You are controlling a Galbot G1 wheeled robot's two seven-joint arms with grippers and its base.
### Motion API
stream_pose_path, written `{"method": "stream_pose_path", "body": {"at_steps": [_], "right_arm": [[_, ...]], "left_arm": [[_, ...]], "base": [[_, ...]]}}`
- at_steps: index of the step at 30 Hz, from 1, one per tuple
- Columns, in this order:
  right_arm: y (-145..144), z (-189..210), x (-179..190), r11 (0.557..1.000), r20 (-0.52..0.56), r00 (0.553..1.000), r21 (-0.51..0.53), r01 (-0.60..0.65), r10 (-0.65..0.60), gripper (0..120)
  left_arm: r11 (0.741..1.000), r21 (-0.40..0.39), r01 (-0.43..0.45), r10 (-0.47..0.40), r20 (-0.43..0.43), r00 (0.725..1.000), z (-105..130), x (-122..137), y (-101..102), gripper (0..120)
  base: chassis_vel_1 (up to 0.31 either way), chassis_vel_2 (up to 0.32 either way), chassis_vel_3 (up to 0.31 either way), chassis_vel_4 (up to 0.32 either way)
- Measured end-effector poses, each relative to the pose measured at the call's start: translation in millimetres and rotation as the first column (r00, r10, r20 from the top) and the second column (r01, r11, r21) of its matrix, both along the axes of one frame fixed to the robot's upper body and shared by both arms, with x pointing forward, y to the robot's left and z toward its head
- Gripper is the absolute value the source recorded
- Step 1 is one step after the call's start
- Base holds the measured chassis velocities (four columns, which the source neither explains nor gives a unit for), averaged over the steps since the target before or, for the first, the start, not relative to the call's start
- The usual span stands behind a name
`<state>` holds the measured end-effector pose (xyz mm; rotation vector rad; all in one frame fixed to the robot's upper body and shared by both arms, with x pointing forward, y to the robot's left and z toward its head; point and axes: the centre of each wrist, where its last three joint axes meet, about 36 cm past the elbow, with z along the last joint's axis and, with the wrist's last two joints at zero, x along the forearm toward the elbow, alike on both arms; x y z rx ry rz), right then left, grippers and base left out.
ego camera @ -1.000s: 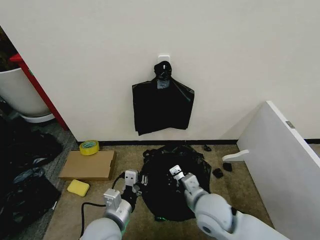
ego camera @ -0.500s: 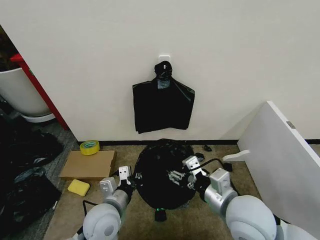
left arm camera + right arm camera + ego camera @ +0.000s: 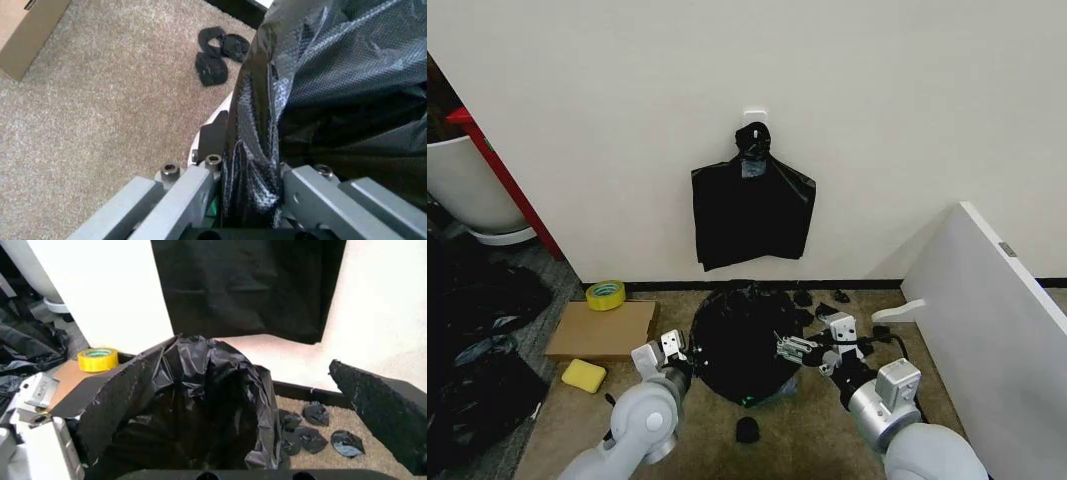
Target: Place the garbage bag over the trash bin.
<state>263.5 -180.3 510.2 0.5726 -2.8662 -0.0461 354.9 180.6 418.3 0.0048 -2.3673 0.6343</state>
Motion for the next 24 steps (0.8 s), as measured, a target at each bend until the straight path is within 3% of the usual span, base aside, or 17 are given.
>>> {"method": "stream_pose_path", "body": {"at_steps": [4,7,11,15,17,20,24], "right_arm": [[-0.4,-2.2,0.4,1.0,-0.002,1.0,-0.002,0.008,-0.008,100],[-0.3,-3.6,1.2,1.0,-0.004,1.0,-0.002,0.013,-0.013,100],[0.7,-4.4,3.0,1.0,-0.004,1.0,0.004,0.021,-0.021,100],[1.6,-7.5,4.3,0.999,-0.009,0.999,0.01,0.033,-0.033,100],[1.6,-7.8,4.6,0.999,-0.007,0.999,0.011,0.036,-0.035,100],[2.6,-8.1,5.3,0.999,-0.003,0.999,0.025,0.043,-0.043,100],[4.5,-11.9,5.4,0.997,0.004,0.998,0.048,0.058,-0.058,100]], "left_arm": [[1.0,0.001,-0.004,0.004,-0.002,1.0,1.7,3.3,0.8,5],[1.0,0.004,-0.001,0.001,-0.007,1.0,2.9,4.8,2.2,23],[1.0,0.006,0.03,-0.03,0.0,1.0,7.3,2.2,3.5,32],[0.998,0.021,0.064,-0.065,0.015,0.998,16.2,-8.5,5.4,52],[0.997,0.023,0.073,-0.074,0.017,0.997,18.1,-10.9,6.6,54],[0.995,0.033,0.098,-0.099,0.024,0.995,23.2,-18.6,10.6,66],[0.988,0.04,0.148,-0.151,0.091,0.984,35.5,-34.5,13.6,86]], "base": [[0.0,0.0,0.0,0.0],[0.0,0.0,0.0,0.0],[0.0,0.0,0.0,0.0],[0.0,0.0,0.0,0.0],[0.0,0.0,0.0,0.0],[0.0,0.0,0.0,0.0],[0.0,0.0,0.0,0.0]]}}
